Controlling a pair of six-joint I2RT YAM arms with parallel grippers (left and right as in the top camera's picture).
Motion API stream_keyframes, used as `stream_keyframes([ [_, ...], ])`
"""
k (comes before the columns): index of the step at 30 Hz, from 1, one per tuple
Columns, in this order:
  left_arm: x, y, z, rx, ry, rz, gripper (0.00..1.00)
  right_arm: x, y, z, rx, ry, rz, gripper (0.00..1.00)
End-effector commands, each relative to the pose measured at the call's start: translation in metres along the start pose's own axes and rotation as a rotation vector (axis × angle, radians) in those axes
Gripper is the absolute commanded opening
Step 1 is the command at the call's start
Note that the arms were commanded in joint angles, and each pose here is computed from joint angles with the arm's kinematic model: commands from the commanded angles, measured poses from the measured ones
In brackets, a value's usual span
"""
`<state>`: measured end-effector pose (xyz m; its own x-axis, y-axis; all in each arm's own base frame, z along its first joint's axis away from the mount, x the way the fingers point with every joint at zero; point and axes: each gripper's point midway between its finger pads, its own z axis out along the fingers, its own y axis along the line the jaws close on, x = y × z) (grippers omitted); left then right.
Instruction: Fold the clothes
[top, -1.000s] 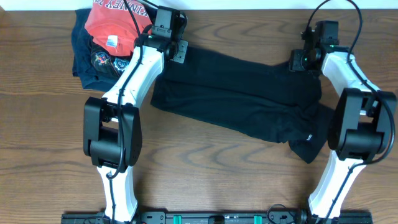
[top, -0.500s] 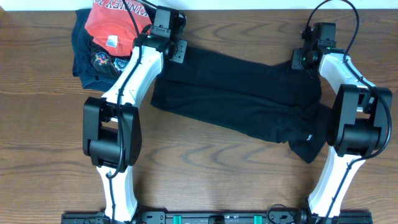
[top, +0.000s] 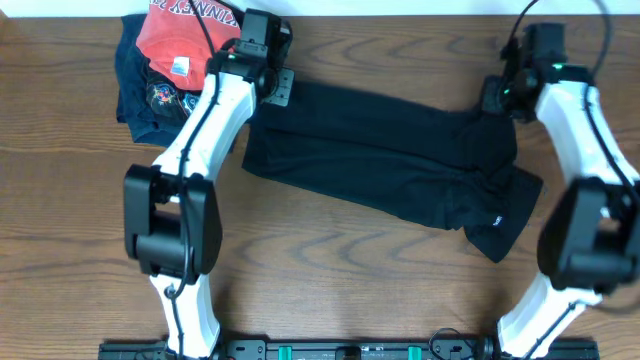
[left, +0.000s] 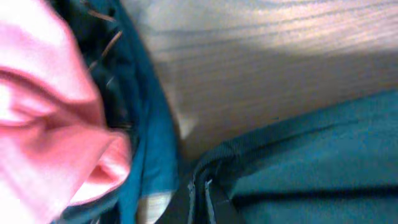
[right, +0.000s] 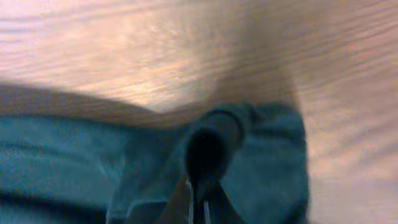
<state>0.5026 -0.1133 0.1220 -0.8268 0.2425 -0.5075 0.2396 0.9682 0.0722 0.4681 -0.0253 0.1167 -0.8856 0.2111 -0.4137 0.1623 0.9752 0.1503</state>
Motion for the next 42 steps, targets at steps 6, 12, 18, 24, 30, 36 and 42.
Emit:
stream_keyframes([
  [6, 0.013, 0.010, -0.036, -0.018, 0.052, -0.020, 0.06, 0.051, -0.004, -0.044, 0.007, 0.186, 0.070, 0.01],
  [12, 0.046, 0.021, -0.040, -0.070, 0.188, -0.001, 0.06, 0.101, -0.008, -0.028, 0.019, 0.338, 0.083, 0.01],
  [18, 0.073, 0.034, -0.043, -0.144, 0.297, 0.022, 0.06, 0.144, -0.011, -0.013, 0.011, 0.450, 0.102, 0.01],
  [24, 0.091, 0.033, -0.048, -0.140, 0.371, 0.031, 0.52, 0.156, -0.009, -0.014, -0.008, 0.489, 0.091, 0.04],
  [30, 0.094, 0.032, -0.050, -0.141, 0.384, 0.022, 0.98, 0.150, -0.002, -0.028, -0.063, 0.454, 0.074, 0.52],
  [36, 0.069, 0.035, -0.075, -0.151, 0.303, -0.040, 0.98, 0.144, -0.001, -0.060, -0.065, 0.389, 0.080, 0.86],
  [42, 0.049, 0.036, -0.122, -0.142, 0.172, -0.095, 0.98, 0.147, -0.013, -0.067, 0.007, 0.375, 0.088, 0.99],
])
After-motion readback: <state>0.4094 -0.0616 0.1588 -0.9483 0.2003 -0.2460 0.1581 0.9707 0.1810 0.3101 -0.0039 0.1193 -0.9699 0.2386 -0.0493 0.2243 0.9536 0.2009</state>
